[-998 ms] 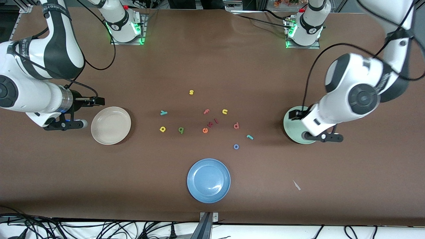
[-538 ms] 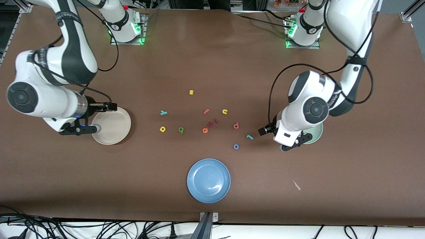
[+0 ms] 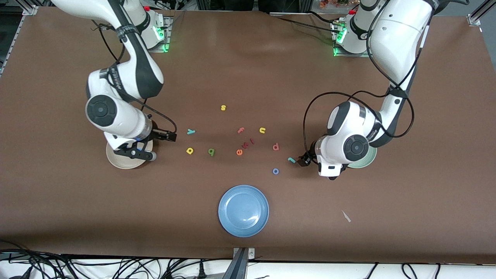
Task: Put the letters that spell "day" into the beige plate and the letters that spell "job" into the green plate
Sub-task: 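Lower the left gripper to the cyan l while the right gripper reaches the yellow a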
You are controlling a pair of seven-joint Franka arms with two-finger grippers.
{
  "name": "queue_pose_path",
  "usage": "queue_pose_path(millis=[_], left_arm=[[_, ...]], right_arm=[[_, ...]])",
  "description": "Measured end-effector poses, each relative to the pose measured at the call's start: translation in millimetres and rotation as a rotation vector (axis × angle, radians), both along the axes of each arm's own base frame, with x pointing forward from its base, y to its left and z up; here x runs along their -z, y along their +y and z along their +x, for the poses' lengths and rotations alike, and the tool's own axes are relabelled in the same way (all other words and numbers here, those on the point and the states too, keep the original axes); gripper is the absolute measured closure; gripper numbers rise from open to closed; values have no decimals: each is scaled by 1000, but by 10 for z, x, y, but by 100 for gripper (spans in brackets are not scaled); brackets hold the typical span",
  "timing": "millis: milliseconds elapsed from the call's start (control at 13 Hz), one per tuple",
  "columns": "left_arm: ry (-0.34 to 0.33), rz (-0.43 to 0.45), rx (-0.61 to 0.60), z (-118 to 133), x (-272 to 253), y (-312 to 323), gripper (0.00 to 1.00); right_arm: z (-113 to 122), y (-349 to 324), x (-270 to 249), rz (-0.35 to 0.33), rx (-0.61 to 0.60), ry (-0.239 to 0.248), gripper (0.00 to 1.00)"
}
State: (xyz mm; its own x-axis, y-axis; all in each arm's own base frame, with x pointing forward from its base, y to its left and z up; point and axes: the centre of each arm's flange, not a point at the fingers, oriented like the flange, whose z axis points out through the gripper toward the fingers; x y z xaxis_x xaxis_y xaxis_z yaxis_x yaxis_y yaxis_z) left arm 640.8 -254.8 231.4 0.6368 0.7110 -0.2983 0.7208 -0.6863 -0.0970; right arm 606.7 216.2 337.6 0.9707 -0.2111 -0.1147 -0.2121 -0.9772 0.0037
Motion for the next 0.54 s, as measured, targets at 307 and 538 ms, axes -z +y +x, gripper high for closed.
queue_pose_path(millis=[307,538], left_arm=[[-61,-7,-153,174,106,-28,0],[-75,-5,-227,167,176,-209,4]], right_arm=[[-182,146,404,15,126,-71,0],[-390,532,673,18,237,-94,0]])
